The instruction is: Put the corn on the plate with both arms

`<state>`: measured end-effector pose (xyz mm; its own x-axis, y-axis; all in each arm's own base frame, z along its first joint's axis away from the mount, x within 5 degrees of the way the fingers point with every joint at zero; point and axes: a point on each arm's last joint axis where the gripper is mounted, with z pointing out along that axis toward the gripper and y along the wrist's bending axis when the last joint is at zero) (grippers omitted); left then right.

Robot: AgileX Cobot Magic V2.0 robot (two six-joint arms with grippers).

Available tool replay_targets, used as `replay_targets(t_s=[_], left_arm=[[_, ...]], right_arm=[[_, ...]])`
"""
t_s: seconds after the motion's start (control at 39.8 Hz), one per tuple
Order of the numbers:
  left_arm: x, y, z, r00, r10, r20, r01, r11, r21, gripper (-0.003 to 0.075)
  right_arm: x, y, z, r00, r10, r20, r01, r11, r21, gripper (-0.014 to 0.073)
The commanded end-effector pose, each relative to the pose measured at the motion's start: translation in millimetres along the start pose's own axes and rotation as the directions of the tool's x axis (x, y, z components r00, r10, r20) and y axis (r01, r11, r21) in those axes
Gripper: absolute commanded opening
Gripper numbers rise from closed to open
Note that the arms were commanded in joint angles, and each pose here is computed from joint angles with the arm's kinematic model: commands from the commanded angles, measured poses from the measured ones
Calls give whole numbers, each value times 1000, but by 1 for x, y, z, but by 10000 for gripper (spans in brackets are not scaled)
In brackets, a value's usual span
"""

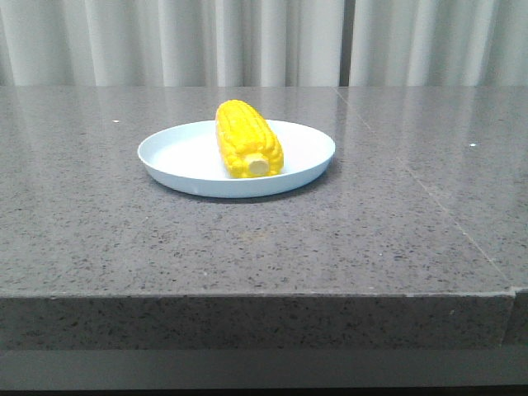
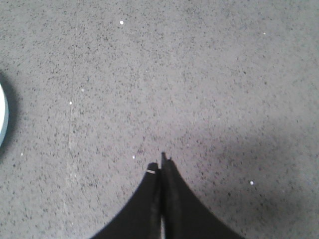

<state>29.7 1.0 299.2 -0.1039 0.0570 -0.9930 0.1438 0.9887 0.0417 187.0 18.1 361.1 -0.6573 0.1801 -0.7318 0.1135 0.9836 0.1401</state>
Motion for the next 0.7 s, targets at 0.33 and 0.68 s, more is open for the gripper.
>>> replay_targets(t_s=[0.33,0.68], left_arm=[[-14,0,-2,996,-3,88,2,1000,7,-20],[-14,0,-2,996,-3,88,2,1000,7,-20]], right_arm=[[96,-33,-51,867,-49,496,103,991,-81,-71],[130,-44,-69,771,-33,636,120,988,-94,-71]])
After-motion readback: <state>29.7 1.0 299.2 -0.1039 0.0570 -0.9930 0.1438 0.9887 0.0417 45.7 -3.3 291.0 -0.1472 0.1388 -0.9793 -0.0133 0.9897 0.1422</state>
